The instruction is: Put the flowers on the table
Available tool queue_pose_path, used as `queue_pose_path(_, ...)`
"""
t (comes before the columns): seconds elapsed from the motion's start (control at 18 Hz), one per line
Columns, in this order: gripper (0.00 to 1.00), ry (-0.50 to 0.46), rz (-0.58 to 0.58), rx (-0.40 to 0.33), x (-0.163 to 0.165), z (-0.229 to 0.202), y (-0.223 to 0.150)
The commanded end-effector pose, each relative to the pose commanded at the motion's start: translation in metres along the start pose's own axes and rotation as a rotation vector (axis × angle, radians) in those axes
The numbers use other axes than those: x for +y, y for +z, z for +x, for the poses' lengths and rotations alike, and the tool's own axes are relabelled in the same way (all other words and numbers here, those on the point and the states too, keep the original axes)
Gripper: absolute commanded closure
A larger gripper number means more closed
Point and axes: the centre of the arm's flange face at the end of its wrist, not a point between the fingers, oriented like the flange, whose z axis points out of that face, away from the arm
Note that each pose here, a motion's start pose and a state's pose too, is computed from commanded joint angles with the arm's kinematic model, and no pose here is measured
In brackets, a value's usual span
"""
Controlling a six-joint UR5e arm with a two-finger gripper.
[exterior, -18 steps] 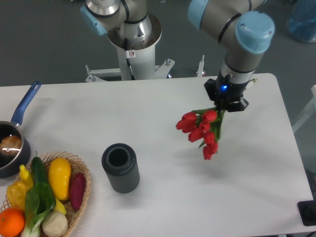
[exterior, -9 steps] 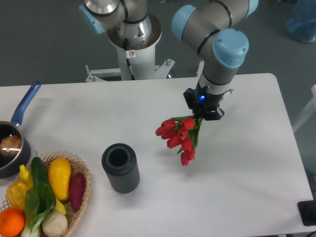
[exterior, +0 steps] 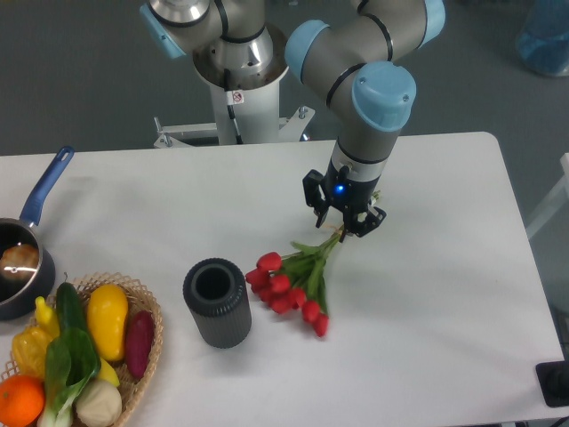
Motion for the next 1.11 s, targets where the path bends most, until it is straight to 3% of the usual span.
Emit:
queue_pose_path(0.56, 0.00, -0.063, 0.026, -0.078, 0.024, -0.040, -0.036)
queue_pose_path(0.72, 0.00, -0.092, -0.032, -0.095, 0.049, -0.058, -0.033)
queue_pose_path(1.11, 0.00, -0.061, -0.073, -0.107, 0.074, -0.077, -0.035)
